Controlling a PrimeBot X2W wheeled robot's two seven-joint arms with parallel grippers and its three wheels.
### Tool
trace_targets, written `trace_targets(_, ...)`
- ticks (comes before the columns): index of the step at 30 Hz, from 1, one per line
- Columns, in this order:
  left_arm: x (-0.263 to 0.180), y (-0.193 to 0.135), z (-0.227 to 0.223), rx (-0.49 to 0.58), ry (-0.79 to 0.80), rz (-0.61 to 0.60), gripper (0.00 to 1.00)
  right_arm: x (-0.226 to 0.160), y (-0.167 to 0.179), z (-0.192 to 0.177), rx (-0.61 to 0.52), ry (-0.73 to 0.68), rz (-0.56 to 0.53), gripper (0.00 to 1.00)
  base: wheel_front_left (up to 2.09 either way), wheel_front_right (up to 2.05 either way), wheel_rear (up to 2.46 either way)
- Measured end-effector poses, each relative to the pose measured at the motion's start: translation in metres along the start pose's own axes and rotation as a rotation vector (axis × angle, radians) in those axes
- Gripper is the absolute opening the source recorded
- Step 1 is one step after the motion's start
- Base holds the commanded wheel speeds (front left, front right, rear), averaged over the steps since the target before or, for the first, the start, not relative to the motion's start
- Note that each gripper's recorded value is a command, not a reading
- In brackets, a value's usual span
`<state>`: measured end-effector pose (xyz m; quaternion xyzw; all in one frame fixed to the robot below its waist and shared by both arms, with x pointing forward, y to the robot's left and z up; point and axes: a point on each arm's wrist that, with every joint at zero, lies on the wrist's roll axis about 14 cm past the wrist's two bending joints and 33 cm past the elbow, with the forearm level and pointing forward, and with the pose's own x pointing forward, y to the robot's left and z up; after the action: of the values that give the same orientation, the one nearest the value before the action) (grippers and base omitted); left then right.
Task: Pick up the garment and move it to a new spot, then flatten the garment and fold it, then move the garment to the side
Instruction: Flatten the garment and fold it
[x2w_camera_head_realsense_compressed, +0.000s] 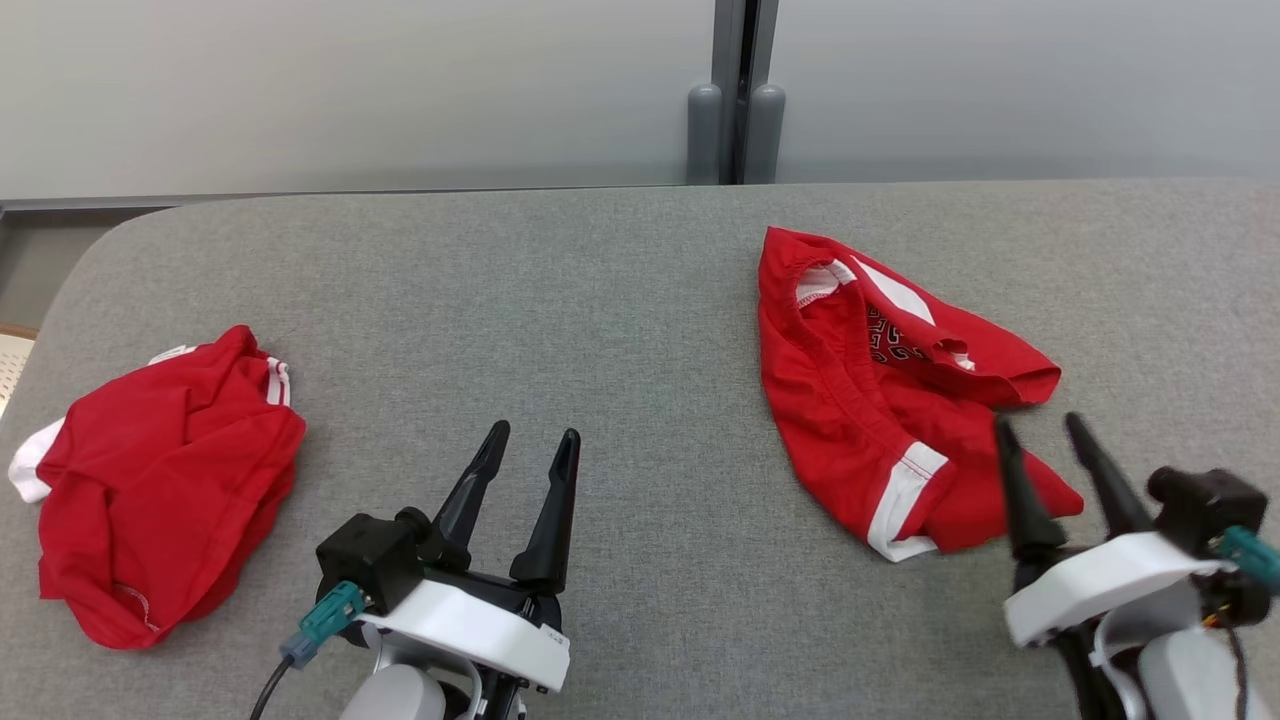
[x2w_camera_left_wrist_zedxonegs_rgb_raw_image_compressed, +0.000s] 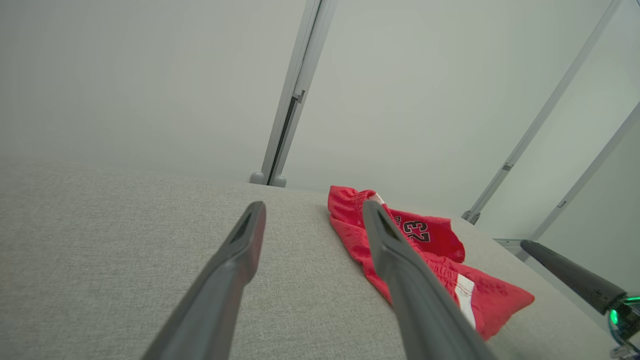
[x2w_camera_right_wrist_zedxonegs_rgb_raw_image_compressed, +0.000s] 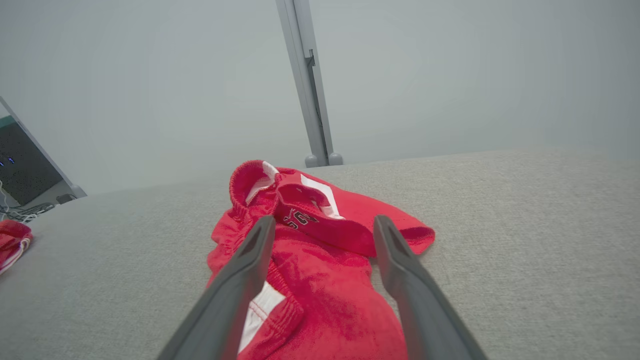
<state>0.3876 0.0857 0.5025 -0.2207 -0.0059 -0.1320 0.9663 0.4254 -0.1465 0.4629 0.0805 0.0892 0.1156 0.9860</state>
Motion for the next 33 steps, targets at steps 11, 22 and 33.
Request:
trace_targets(11,-0.007,0.005,0.0,0.006,0.001,0.021,1.0,-0.004,0.047,-0.037,0.13,0.081,0.079,1.0,0.0,0.0,0.0)
trace_targets(22,-0.01,0.016,-0.001,0.006,0.006,0.054,1.0,0.01,0.054,-0.064,0.221,0.206,0.071,1.0,0.0,0.0,0.0)
trace_targets(33,-0.007,0.026,-0.005,-0.004,0.016,0.081,1.0,0.027,0.063,-0.078,0.226,0.262,0.099,0.0,0.0,0.0,0.0)
